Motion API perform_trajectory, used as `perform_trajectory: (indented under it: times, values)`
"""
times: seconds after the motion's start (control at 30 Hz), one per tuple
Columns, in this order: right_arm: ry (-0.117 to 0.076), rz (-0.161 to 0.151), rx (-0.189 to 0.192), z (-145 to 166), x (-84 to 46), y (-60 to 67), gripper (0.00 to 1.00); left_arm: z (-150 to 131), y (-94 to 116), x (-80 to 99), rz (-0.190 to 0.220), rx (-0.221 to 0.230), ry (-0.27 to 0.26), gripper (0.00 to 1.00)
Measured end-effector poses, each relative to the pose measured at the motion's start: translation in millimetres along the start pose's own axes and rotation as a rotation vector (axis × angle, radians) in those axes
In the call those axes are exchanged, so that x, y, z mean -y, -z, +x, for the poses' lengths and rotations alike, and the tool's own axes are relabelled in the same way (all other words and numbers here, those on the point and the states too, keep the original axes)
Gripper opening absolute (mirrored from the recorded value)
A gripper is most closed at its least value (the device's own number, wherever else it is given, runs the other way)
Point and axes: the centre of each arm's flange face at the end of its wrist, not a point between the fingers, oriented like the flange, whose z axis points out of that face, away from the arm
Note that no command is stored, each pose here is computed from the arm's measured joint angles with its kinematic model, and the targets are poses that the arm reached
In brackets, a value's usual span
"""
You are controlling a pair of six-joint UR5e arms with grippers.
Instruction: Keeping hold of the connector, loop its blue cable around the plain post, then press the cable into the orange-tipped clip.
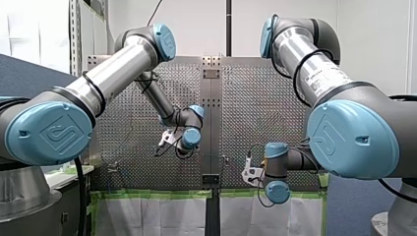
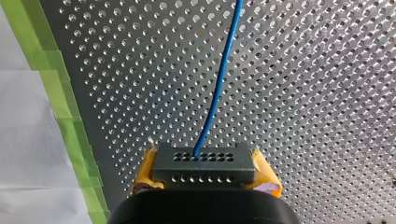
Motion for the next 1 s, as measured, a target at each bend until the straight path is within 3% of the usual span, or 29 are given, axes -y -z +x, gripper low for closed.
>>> perform_trajectory:
  times: [0.3, 0.57, 0.87, 1.0]
  values:
    - [0.000, 0.001, 0.001, 0, 0.1, 0.1, 0.00, 15, -1, 13.5, 0.021, -0.022, -0.019, 1.00]
    - [0.001, 0.005, 0.005, -1, 0.3, 0.5, 0.00, 43, 2, 48.9, 0.104, -0.032, 0.010, 1.00]
    - [0.003, 0.008, 0.014, -1, -0.7, 0.6, 0.00, 68, 7, 63.1, 0.130, -0.073, 0.024, 1.00]
    - [0.007, 0.025, 0.017, -2, 0.0, -0.2, 0.00, 71, 11, 71.6, 0.144, -0.065, 0.053, 1.00]
